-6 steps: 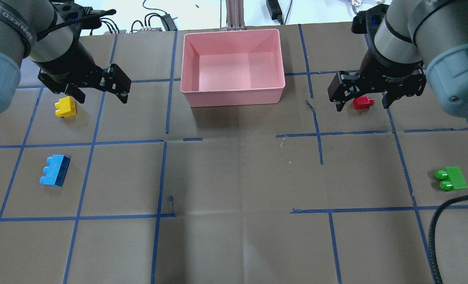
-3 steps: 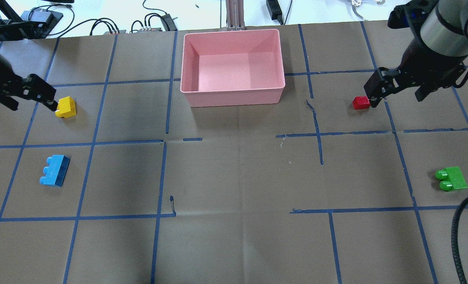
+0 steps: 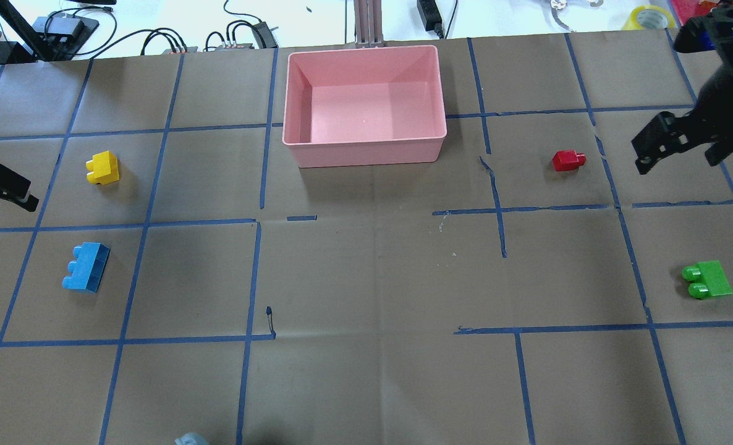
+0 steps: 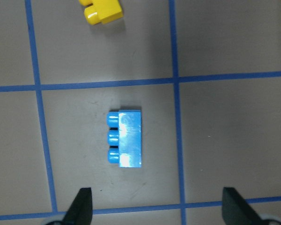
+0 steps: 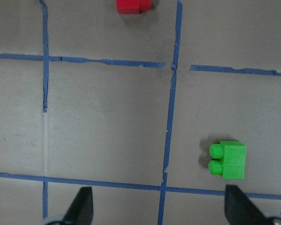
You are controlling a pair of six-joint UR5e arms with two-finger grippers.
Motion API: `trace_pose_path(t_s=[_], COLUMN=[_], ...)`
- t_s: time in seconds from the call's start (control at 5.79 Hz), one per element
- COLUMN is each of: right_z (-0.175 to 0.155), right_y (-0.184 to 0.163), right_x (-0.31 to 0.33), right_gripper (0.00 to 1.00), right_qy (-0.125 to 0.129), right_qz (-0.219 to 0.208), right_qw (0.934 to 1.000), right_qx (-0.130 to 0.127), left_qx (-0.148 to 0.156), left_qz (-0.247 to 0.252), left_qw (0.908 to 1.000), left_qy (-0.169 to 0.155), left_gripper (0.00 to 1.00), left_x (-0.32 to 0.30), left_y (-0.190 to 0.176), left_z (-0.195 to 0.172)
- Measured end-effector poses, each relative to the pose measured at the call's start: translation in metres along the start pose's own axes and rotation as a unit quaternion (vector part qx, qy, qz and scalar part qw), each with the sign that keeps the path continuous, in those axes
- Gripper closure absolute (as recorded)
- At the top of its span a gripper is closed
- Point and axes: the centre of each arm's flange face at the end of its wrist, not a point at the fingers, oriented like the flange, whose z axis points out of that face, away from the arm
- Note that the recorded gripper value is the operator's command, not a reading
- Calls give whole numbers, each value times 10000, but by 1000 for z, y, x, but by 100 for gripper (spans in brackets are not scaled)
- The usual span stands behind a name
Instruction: Put all blocks into box
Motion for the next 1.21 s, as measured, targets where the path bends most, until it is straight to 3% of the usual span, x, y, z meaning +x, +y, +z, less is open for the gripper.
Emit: trace_pose_path(t_s=[0.17, 0.52, 1.21], right_z=[27, 93, 176], right_y=[5, 18, 33], right_x=[19, 50, 127], right_gripper=[0, 0, 2], right_qy=[-140, 144, 474], right_qz=[-8, 200, 428], right_qw=[9999, 9990, 9971], right_qx=[-28, 362, 409], left_qx=[-27, 13, 33], left_qz=[2, -29, -221], left_qw=[10000, 9998, 9985], left_qy=[37, 213, 496], left_gripper=[3, 3, 3], left_x=[-5, -5, 1], left_y=[2, -1, -5], left_z=[45, 104, 137])
